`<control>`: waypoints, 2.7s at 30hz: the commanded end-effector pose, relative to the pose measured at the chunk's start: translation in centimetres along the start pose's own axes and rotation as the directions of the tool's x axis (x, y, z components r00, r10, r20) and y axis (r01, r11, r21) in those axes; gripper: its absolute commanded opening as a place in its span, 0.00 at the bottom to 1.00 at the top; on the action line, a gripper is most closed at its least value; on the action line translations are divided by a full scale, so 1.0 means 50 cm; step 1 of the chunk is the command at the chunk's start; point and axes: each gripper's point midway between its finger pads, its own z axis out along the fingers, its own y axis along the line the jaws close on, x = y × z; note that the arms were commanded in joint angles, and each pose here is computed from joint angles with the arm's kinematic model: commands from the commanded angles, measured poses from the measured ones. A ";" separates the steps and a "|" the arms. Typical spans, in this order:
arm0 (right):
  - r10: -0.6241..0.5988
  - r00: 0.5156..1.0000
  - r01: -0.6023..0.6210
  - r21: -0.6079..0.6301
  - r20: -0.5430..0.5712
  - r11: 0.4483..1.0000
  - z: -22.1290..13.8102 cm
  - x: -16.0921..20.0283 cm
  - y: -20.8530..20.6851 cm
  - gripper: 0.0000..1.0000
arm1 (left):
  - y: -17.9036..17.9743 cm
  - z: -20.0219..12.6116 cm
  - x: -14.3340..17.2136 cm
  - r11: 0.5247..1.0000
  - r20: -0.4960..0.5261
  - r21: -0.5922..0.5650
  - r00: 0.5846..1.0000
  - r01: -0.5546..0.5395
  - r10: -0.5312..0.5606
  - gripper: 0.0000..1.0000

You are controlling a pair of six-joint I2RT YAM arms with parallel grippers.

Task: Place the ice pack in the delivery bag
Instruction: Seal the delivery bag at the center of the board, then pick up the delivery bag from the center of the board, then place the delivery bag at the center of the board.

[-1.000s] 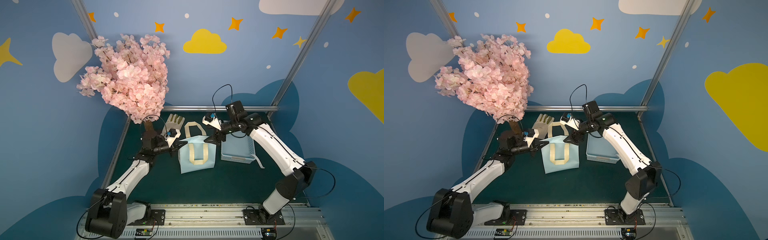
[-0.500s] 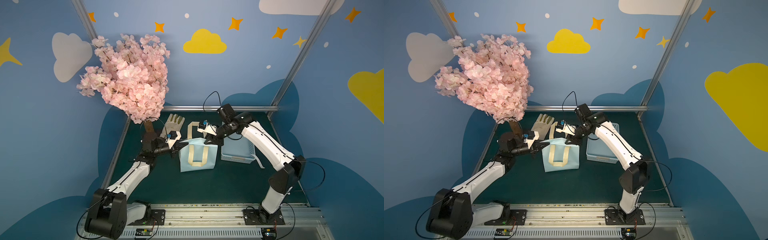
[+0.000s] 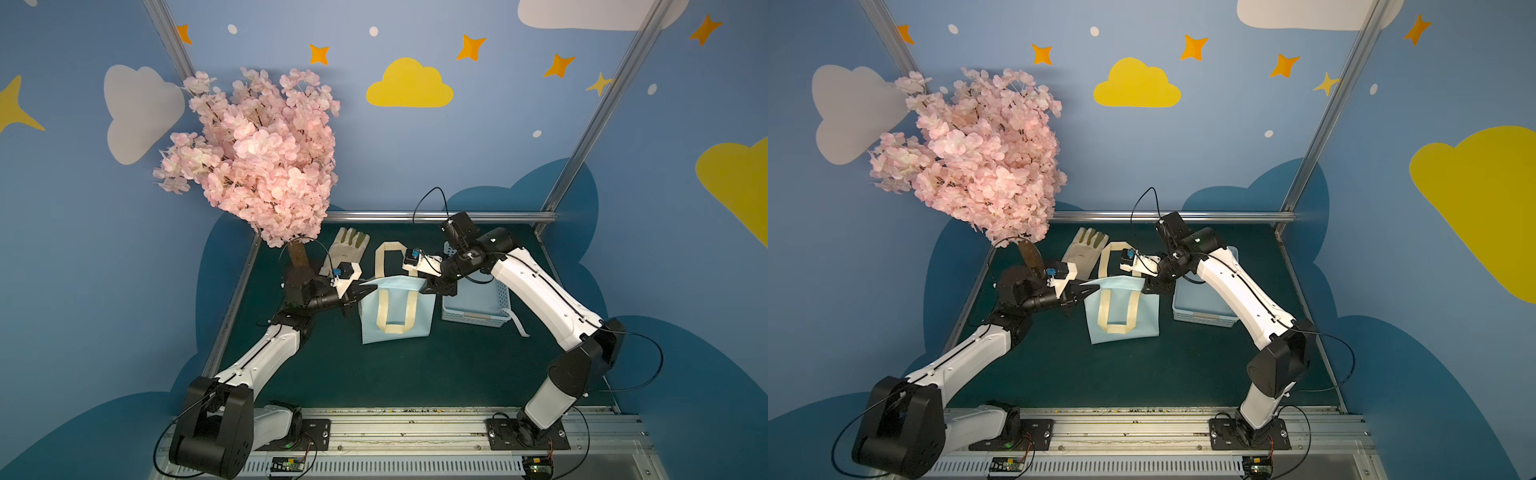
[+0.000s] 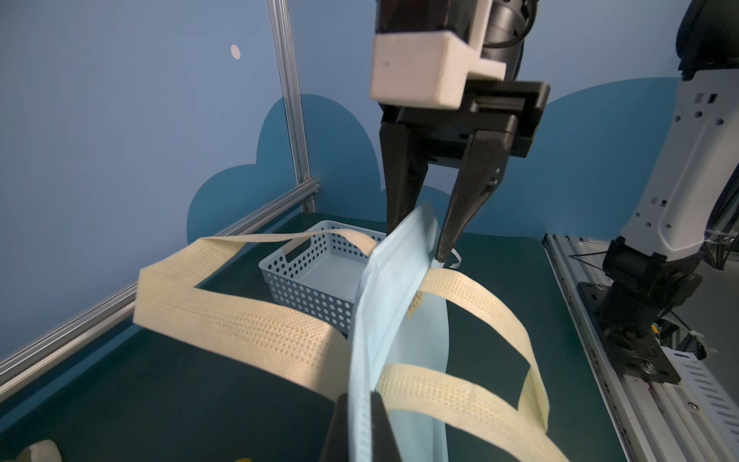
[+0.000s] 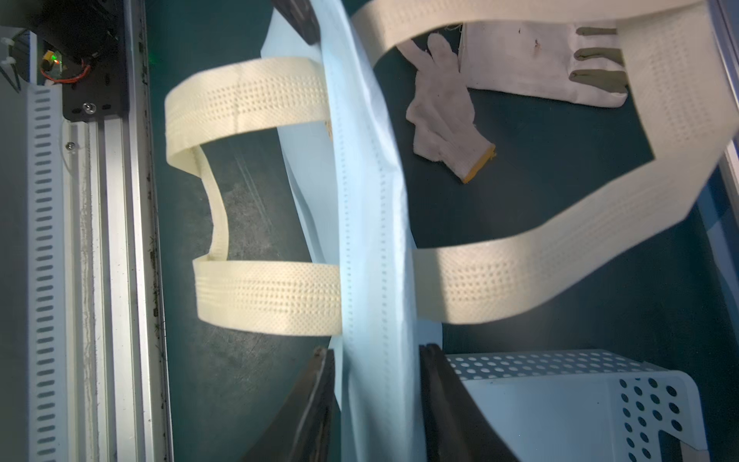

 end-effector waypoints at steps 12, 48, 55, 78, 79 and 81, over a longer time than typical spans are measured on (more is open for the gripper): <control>-0.010 0.997 0.009 0.017 0.079 1.000 -0.045 -0.040 0.014 0.47 | -0.011 0.000 -0.060 0.995 0.077 0.047 0.993 -0.089 0.086 0.03; 0.055 0.965 -0.083 0.102 0.255 0.991 -0.111 -0.140 -0.059 0.00 | 0.021 -0.042 -0.123 0.998 0.055 -0.060 0.998 -0.028 0.031 0.80; 0.112 0.931 -0.198 0.220 0.348 0.955 -0.143 -0.164 -0.179 0.00 | 0.023 -0.094 -0.099 0.982 0.009 -0.187 1.000 0.003 -0.001 0.95; 0.164 0.920 -0.340 0.519 0.356 0.785 -0.247 -0.115 -0.380 0.89 | 0.086 -0.179 0.034 0.806 -0.059 -0.580 0.981 0.117 -0.185 0.96; 0.181 0.913 -0.367 0.542 0.365 0.756 -0.283 -0.099 -0.371 0.90 | 0.096 -0.192 0.045 0.773 -0.054 -0.623 0.979 0.121 -0.197 0.96; 0.222 0.895 -0.421 0.570 0.387 0.705 -0.338 -0.061 -0.352 0.92 | 0.106 -0.211 0.065 0.723 -0.042 -0.679 0.976 0.128 -0.212 0.96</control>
